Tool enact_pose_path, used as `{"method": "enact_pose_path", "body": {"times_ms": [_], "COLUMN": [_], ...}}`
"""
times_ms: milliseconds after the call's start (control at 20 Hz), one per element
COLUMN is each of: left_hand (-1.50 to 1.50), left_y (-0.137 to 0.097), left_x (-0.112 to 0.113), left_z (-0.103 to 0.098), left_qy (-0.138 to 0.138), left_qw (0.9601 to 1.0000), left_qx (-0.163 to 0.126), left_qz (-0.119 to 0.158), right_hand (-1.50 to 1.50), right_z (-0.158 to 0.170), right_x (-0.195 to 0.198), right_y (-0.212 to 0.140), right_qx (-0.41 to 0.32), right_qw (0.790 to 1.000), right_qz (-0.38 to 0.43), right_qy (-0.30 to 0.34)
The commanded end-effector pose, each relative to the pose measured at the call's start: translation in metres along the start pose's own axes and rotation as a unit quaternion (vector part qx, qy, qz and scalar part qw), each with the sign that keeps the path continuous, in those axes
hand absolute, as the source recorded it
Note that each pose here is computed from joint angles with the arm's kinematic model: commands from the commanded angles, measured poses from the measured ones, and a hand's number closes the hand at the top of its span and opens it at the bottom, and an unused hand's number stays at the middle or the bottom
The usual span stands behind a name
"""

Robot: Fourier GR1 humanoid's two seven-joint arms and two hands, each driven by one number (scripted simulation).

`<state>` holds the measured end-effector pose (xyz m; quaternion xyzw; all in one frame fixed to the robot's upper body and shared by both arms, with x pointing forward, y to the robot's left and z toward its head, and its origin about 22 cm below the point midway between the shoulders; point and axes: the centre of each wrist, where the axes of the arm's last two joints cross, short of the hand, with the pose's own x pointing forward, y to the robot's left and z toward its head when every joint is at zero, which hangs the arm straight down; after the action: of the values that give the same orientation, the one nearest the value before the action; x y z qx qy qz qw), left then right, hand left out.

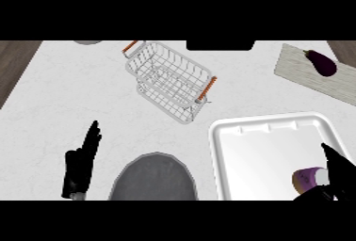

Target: Pick the can from the tray and place it in the tiered basket

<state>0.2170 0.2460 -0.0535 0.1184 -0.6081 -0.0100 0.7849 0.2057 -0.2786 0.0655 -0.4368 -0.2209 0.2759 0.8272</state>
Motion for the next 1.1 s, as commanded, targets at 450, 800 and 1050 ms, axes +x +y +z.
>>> {"method": "enact_pose_path", "body": {"times_ms": [450,800,1050], "left_hand": [0.00,0.00,0.00], "left_y": [0.003,-0.012,-0.010], "left_x": [-0.016,-0.002,0.008], "left_z": [0.006,-0.005,0.001], "left_qy": [0.004,0.006,0.009], "left_qw": [0.9999,1.0000,0.9999], "left_qx": [-0.007,-0.001,0.007], "left_qz": [0.009,-0.002,0.001], "right_hand": [1.50,1.50,1.50], "right_z": [-0.021,-0.032,-0.031], "right_x": [-0.005,-0.008,0.010], "right_y": [-0.002,0.037,0.035], "right_qx": [0.036,0.031,-0.041], "right_qw": [0.997,0.999,0.997], "right_qz": [0.007,0.013,0.065], "right_qy": [0.075,0.024,0.000]}}
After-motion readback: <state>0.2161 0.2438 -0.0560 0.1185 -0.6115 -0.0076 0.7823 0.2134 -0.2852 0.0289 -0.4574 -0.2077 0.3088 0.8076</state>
